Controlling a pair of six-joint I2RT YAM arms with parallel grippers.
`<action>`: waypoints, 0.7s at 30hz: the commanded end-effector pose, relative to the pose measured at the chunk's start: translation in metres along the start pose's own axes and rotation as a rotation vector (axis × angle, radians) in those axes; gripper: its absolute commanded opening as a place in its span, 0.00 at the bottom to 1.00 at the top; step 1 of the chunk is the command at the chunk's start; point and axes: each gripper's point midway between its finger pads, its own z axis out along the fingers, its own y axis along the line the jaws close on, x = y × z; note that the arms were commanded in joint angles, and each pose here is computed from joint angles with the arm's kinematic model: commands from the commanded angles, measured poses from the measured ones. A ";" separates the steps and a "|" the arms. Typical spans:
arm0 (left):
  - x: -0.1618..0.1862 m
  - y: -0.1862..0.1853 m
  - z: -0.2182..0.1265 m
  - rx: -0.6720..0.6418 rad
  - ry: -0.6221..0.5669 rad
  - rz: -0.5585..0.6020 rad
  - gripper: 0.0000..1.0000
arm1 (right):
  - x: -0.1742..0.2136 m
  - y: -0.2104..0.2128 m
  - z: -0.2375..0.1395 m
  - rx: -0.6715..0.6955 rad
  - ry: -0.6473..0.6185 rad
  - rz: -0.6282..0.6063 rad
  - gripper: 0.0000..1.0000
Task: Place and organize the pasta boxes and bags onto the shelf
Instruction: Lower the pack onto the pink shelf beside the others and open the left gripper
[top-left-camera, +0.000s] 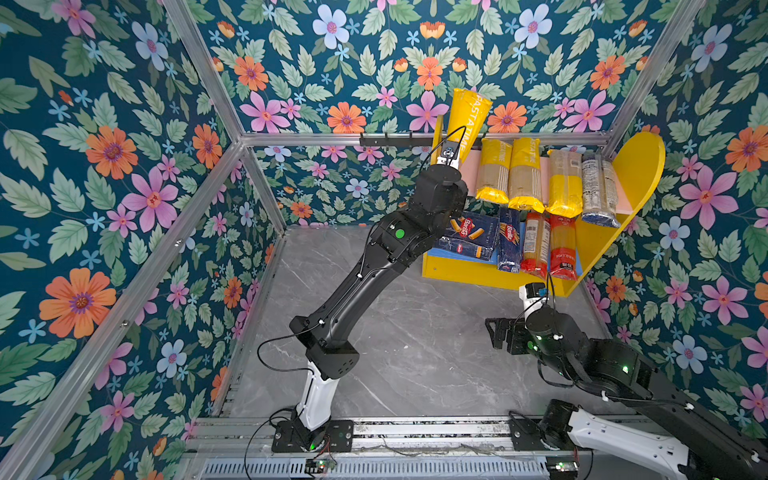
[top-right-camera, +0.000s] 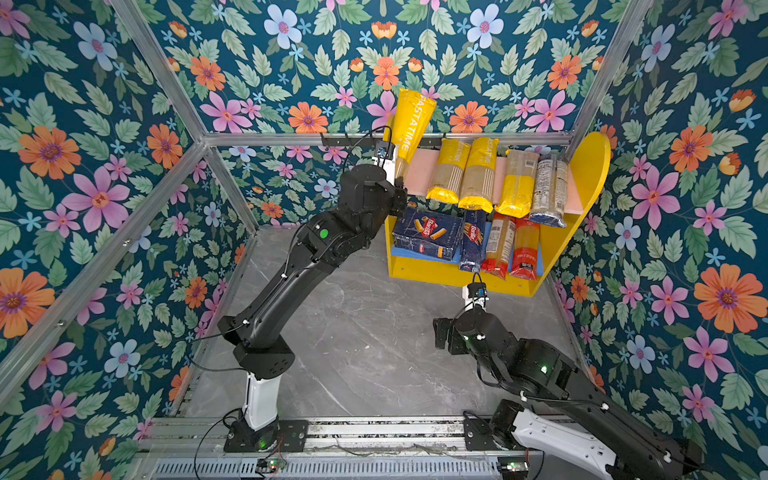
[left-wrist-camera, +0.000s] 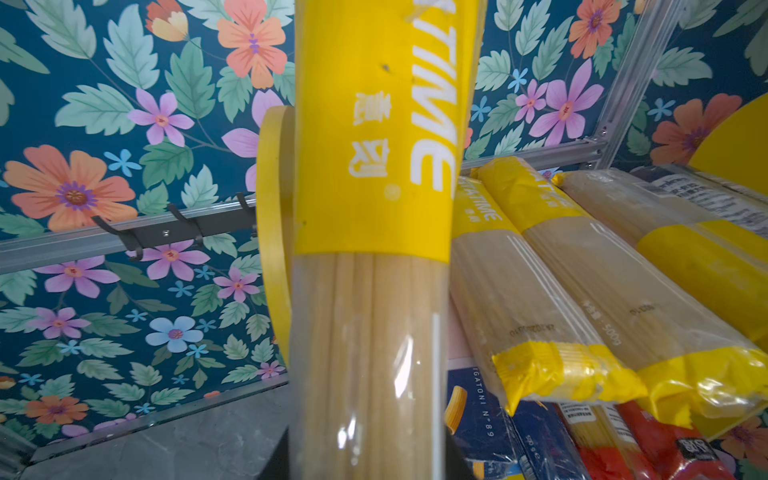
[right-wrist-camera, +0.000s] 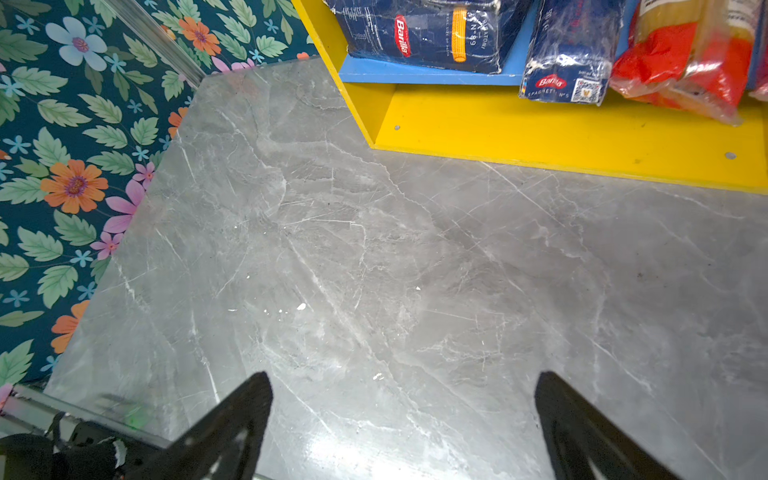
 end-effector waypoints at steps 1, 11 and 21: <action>-0.040 -0.017 0.001 0.095 -0.161 -0.117 0.00 | -0.008 -0.003 0.002 0.038 -0.029 -0.037 0.99; -0.043 -0.025 0.021 0.101 -0.234 -0.118 0.00 | -0.014 -0.002 0.009 0.059 -0.054 -0.041 0.99; -0.039 -0.025 0.041 0.121 -0.268 -0.128 0.00 | -0.012 -0.015 0.006 0.085 -0.057 -0.018 0.99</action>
